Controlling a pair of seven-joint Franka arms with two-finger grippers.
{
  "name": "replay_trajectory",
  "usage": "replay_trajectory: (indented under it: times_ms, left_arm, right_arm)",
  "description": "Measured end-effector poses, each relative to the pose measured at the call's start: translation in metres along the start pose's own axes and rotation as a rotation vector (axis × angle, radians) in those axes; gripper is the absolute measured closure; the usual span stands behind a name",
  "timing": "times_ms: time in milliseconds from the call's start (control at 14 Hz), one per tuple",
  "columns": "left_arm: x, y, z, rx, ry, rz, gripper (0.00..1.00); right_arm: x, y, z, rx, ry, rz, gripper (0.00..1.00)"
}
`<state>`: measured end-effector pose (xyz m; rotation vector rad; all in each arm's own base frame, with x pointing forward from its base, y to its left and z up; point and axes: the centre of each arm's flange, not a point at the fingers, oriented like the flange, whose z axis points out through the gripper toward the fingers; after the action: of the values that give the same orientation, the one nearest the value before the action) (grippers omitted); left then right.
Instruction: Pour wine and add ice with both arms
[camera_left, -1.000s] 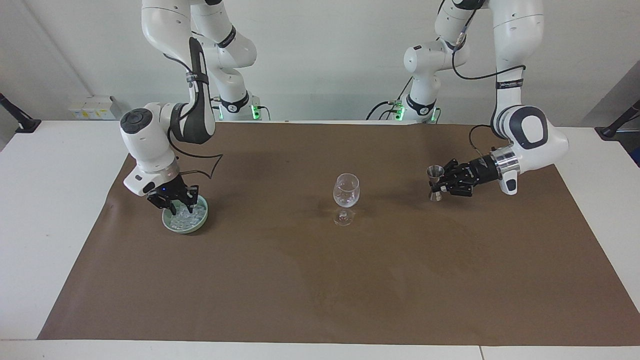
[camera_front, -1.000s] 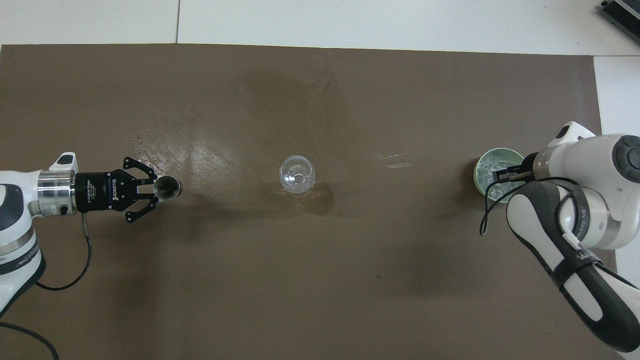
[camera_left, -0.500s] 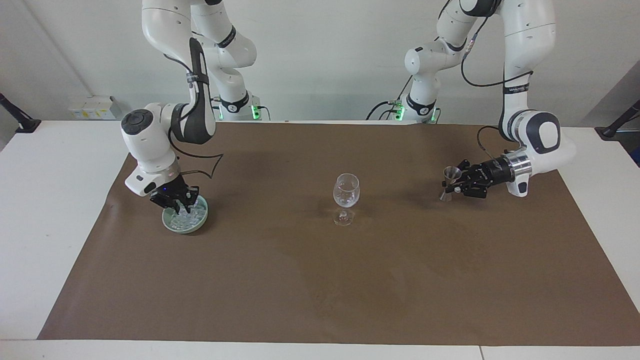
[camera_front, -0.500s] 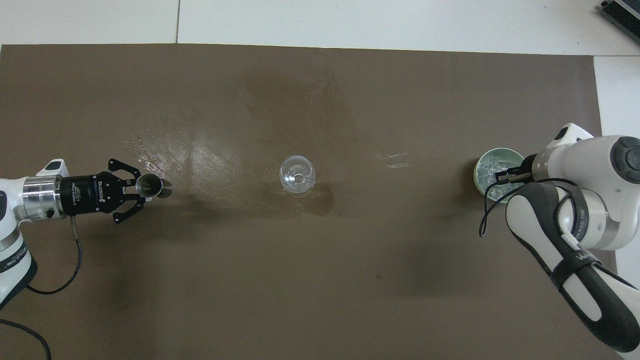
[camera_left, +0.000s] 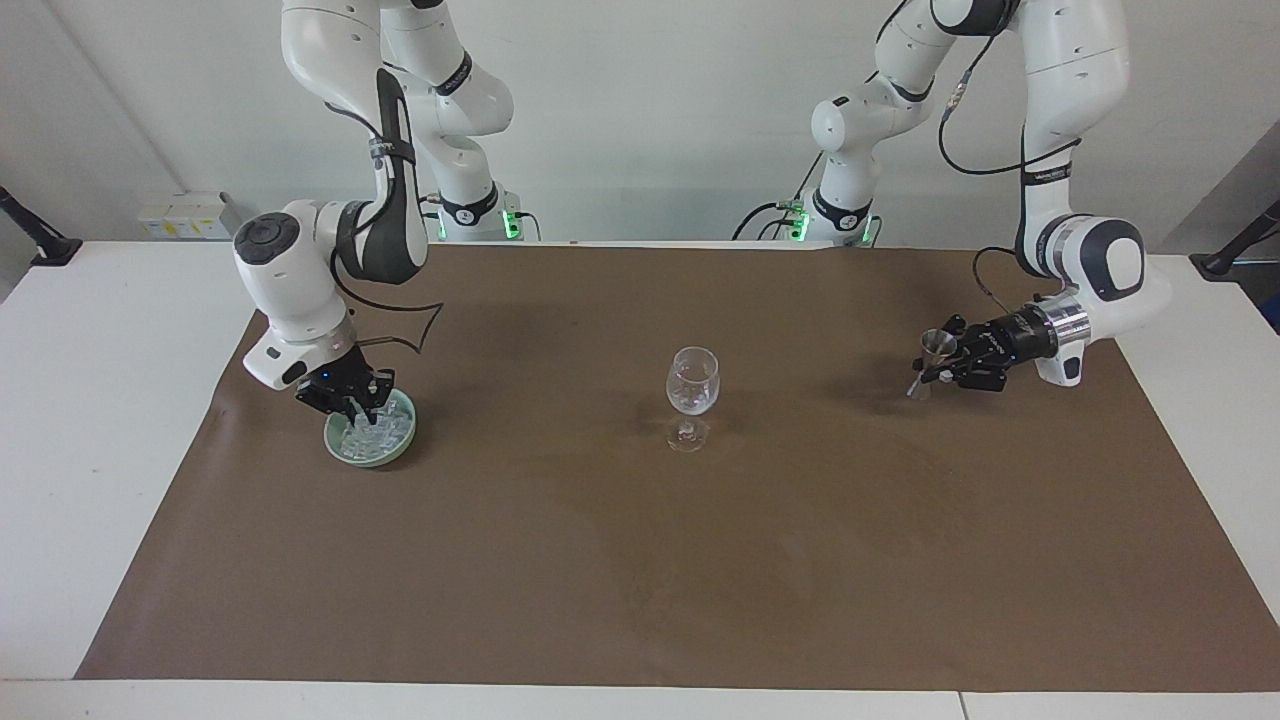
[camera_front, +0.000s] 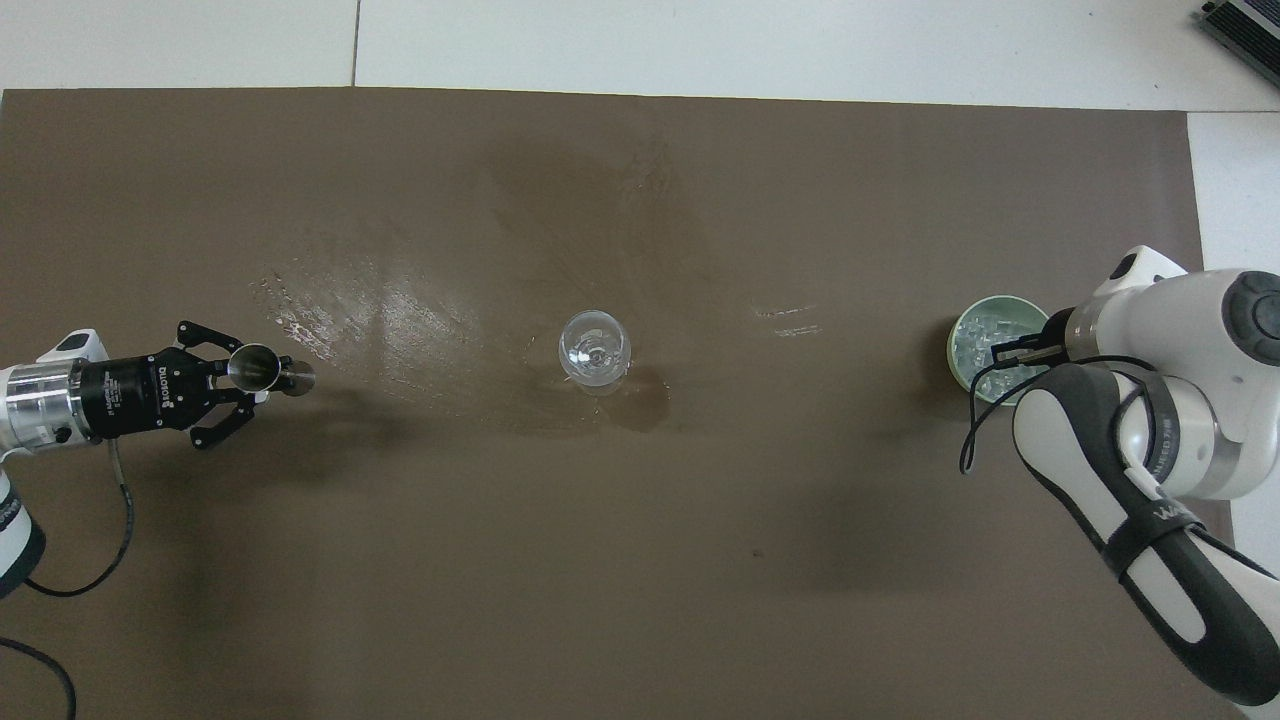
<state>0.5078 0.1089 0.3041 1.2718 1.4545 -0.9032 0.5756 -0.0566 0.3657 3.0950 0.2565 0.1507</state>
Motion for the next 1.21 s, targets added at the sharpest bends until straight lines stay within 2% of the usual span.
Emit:
replay_trajectory:
  times_ms: [214, 429, 714, 929, 1143, 1214]
  left_arm:
    - [0.02, -0.009, -0.013, -0.048, 0.037, 0.024, 0.78]
    - [0.035, -0.018, -0.01, -0.074, 0.065, 0.019, 0.78]
    - [0.039, -0.019, -0.007, -0.093, 0.091, 0.026, 0.78]
    - [0.049, -0.026, 0.001, -0.095, 0.123, 0.032, 0.78]
    - [0.052, -0.029, 0.004, -0.111, 0.109, 0.022, 0.78]
    - [0.052, -0.029, 0.005, -0.127, 0.086, 0.013, 0.78]
  right_arm:
    - [0.016, -0.01, -0.045, 0.0, 0.038, 0.055, 0.78]
    - [0.033, -0.049, -0.092, 0.016, 0.068, 0.135, 0.78]
    - [0.055, -0.129, -0.141, 0.057, 0.12, 0.249, 0.78]
    - [0.06, -0.204, -0.166, 0.11, 0.154, 0.343, 0.78]
    - [0.055, -0.281, -0.184, 0.187, 0.196, 0.426, 0.78]
    - [0.053, -0.301, -0.187, 0.214, 0.212, 0.442, 0.78]
